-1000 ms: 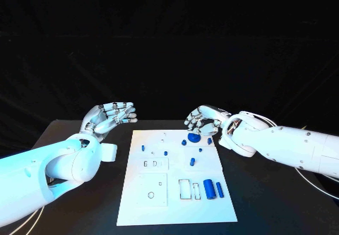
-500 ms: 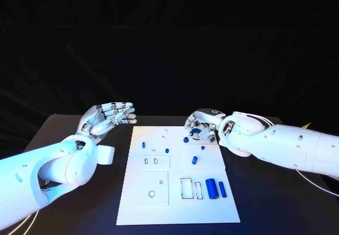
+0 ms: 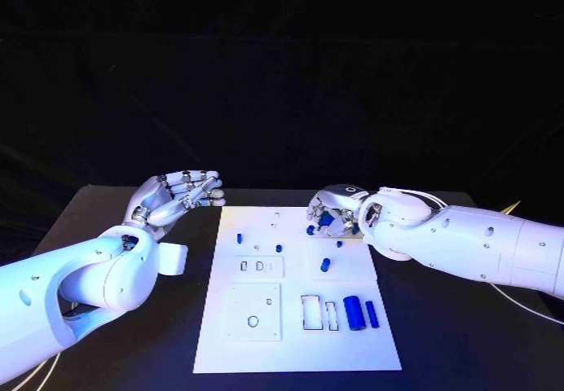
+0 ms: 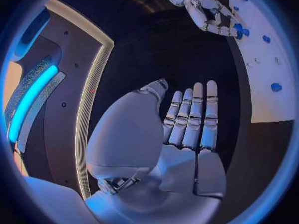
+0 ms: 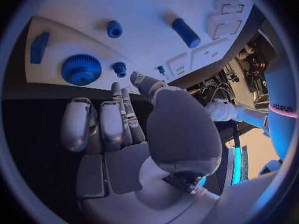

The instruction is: Assemble the parts on the task board

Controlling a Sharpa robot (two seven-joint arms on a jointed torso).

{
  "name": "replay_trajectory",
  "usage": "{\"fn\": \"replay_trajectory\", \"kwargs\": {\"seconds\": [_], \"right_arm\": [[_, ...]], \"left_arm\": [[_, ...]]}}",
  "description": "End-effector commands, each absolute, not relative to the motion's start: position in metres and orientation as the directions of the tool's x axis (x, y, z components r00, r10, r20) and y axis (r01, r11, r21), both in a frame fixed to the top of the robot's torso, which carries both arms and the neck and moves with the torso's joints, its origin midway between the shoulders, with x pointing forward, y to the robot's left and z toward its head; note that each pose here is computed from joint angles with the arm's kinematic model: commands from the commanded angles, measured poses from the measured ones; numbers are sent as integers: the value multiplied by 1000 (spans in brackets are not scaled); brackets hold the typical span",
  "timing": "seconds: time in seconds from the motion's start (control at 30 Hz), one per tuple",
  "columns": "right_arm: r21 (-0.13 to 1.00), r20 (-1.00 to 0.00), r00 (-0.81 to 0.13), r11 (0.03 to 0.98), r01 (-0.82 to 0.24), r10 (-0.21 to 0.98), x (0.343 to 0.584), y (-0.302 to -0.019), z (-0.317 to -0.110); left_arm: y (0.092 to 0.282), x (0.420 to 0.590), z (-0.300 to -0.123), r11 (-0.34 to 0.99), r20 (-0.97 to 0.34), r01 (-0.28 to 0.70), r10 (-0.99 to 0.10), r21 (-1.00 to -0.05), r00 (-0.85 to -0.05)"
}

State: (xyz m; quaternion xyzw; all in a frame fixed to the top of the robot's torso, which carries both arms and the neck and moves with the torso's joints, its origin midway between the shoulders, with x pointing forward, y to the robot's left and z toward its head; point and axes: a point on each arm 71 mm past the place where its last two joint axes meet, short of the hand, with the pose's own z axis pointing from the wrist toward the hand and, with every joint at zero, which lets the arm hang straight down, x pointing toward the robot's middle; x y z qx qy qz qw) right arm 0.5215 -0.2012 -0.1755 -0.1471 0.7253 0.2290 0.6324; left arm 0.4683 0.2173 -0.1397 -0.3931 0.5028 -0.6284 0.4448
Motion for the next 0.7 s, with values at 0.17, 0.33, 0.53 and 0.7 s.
{"fn": "replay_trajectory", "kwargs": {"seconds": [0.17,0.33,0.53,0.7], "right_arm": [[90,-988,-155,868,-488,16,524,-200,-179],[76,-990,-142,877,-475,9,525,-202,-179],[72,-990,-141,877,-475,4,527,-201,-179],[72,-989,-148,876,-477,1,528,-199,-180]], "left_arm": [[216,468,-138,-110,52,166,-947,-980,-316],[217,467,-137,-110,53,165,-948,-980,-314],[218,468,-137,-110,55,162,-949,-981,-312],[219,468,-136,-110,55,162,-949,-981,-312]]}}
